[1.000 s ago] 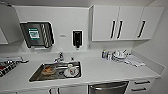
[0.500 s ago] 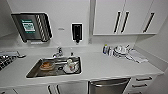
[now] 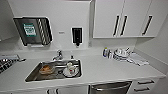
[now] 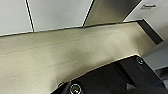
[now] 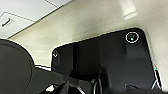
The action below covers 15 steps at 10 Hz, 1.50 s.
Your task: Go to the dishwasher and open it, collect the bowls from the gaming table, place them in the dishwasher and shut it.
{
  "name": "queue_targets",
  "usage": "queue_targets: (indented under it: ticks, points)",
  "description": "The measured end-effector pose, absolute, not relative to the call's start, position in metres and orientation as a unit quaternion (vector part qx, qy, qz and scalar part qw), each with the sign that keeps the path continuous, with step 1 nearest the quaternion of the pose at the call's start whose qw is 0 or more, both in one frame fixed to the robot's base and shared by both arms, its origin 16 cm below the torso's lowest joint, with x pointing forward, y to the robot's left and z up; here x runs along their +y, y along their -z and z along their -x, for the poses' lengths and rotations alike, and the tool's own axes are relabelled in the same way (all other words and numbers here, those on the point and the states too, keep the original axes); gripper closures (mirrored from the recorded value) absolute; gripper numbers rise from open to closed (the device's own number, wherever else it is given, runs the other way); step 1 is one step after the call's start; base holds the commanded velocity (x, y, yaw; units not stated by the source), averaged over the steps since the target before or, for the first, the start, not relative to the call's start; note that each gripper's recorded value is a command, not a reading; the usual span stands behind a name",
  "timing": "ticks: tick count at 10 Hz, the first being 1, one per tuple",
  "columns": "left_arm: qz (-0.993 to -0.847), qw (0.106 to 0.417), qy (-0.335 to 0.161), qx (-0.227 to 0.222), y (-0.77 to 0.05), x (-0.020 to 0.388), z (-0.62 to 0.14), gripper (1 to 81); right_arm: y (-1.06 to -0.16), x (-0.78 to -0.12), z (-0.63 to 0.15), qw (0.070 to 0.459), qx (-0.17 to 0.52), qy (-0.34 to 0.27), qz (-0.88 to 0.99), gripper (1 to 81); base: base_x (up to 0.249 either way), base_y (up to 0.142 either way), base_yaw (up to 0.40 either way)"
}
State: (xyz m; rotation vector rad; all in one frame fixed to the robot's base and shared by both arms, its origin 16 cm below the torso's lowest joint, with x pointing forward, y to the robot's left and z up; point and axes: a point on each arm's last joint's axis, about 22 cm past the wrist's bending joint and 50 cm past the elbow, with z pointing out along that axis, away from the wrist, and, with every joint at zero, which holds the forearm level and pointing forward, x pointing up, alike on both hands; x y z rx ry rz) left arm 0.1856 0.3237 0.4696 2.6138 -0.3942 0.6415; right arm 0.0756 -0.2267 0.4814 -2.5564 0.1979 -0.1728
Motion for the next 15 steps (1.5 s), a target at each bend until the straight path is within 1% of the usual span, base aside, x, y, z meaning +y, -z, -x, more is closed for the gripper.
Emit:
queue_targets:
  ticks: [3, 5, 7, 9, 10, 13, 15]
  points:
    - [-0.938, 0.210, -0.237, -0.141, -0.467, 0.336, -0.194, 1.0, -0.471, -0.228, -0.090, 0.281, 0.073, 0.066, 0.955, 1.0, 0.000, 0.000, 0.000]
    - [-0.943, 0.207, -0.221, -0.140, -0.454, 0.346, -0.194, 1.0, -0.461, -0.229, -0.088, 0.279, 0.078, 0.049, 0.956, 1.0, 0.000, 0.000, 0.000]
    - [-0.943, 0.211, -0.218, -0.138, -0.440, 0.339, -0.210, 1.0, -0.450, -0.229, -0.089, 0.278, 0.082, 0.036, 0.956, 1.0, 0.000, 0.000, 0.000]
    - [-0.938, 0.204, -0.240, -0.145, -0.436, 0.345, -0.245, 1.0, -0.442, -0.229, -0.099, 0.278, 0.082, 0.040, 0.956, 1.0, 0.000, 0.000, 0.000]
    - [-0.938, 0.203, -0.240, -0.148, -0.432, 0.348, -0.247, 1.0, -0.436, -0.229, -0.106, 0.279, 0.080, 0.044, 0.956, 1.0, 0.000, 0.000, 0.000]
    - [-0.930, 0.223, -0.250, -0.150, -0.412, 0.311, -0.253, 1.0, -0.421, -0.226, -0.136, 0.283, 0.076, 0.065, 0.954, 1.0, 0.000, 0.000, 0.000]
    - [-0.937, 0.213, -0.231, -0.151, -0.393, 0.324, -0.246, 1.0, -0.409, -0.225, -0.131, 0.282, 0.080, 0.050, 0.955, 1.0, 0.000, 0.000, 0.000]
